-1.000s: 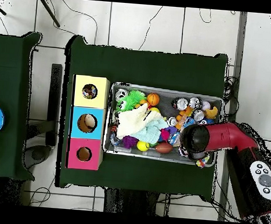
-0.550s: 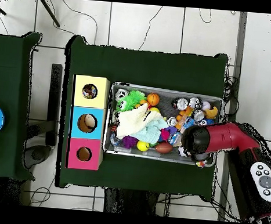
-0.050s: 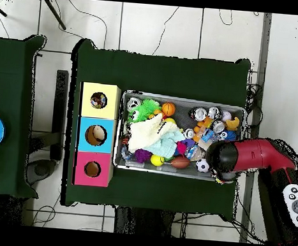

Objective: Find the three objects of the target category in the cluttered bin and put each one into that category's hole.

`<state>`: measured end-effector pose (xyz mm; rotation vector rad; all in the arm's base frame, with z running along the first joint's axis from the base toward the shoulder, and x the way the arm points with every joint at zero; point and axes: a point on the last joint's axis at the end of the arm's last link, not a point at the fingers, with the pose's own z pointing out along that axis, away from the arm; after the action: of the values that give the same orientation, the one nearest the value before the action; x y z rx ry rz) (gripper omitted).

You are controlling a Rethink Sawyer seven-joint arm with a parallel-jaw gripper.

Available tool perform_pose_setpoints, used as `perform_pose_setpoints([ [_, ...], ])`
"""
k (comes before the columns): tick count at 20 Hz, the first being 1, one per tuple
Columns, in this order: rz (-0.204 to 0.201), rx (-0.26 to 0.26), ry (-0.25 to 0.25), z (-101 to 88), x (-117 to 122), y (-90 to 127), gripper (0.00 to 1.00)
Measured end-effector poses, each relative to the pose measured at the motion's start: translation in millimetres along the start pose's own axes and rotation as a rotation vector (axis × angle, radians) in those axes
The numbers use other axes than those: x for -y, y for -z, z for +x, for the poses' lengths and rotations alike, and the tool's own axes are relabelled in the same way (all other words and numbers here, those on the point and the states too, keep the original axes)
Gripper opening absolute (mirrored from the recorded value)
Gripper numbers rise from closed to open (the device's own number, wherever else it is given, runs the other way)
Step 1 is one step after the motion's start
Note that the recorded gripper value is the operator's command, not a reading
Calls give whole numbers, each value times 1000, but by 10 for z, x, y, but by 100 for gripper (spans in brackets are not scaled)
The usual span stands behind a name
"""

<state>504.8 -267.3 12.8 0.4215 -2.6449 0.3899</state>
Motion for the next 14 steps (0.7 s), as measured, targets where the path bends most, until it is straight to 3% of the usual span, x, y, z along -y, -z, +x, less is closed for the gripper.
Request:
perform_pose_setpoints([
  [5,-5,-13,-3,44,-4,-60,100],
  [14,-53,-40,17,23,-193,-333,100],
])
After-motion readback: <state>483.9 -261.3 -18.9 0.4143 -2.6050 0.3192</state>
